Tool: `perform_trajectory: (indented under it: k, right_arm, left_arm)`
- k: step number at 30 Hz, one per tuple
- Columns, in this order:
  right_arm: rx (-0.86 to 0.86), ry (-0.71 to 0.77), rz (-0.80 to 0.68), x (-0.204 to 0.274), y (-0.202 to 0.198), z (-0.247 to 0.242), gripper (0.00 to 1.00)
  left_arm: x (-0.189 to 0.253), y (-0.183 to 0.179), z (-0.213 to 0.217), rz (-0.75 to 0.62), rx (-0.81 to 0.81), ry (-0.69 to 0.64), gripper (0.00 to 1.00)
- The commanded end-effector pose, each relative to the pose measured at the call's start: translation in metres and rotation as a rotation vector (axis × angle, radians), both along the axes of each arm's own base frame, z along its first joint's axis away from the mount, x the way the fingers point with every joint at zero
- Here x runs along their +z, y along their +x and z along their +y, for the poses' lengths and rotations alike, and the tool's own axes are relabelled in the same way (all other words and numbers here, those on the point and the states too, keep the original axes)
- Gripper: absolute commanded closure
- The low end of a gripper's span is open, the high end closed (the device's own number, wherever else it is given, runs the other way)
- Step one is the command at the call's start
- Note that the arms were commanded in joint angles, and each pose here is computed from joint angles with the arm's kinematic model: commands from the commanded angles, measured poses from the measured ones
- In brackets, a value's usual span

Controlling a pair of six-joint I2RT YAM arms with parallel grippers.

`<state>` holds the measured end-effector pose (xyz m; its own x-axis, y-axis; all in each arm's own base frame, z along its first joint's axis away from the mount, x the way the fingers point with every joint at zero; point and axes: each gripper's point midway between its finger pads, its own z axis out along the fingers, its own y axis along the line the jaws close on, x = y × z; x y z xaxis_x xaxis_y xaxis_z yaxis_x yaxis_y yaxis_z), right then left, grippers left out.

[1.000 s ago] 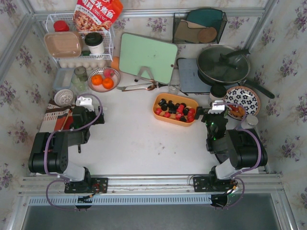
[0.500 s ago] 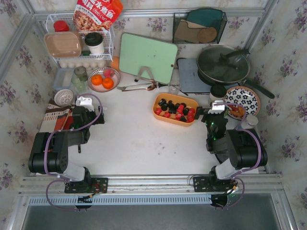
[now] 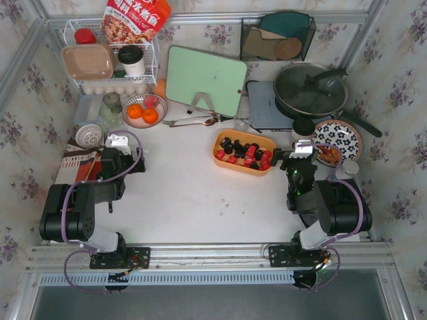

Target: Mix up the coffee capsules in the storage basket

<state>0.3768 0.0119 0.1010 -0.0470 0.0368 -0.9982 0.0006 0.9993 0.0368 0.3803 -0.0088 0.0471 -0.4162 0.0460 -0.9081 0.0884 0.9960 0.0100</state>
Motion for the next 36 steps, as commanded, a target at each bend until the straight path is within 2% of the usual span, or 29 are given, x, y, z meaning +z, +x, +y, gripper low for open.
perform_trajectory:
  k: [1,36]
  right_arm:
    - [0.007,0.000,-0.014,0.0040,0.0018,0.0013,0.00]
    - [0.007,0.000,-0.008,0.0030,0.0033,0.0011,0.00]
  left_arm:
    - [0.0087,0.0051,0.0001,-0.034,-0.004,0.006,0.00]
    - [0.0086,0.0050,0.0003,-0.033,-0.004,0.007,0.00]
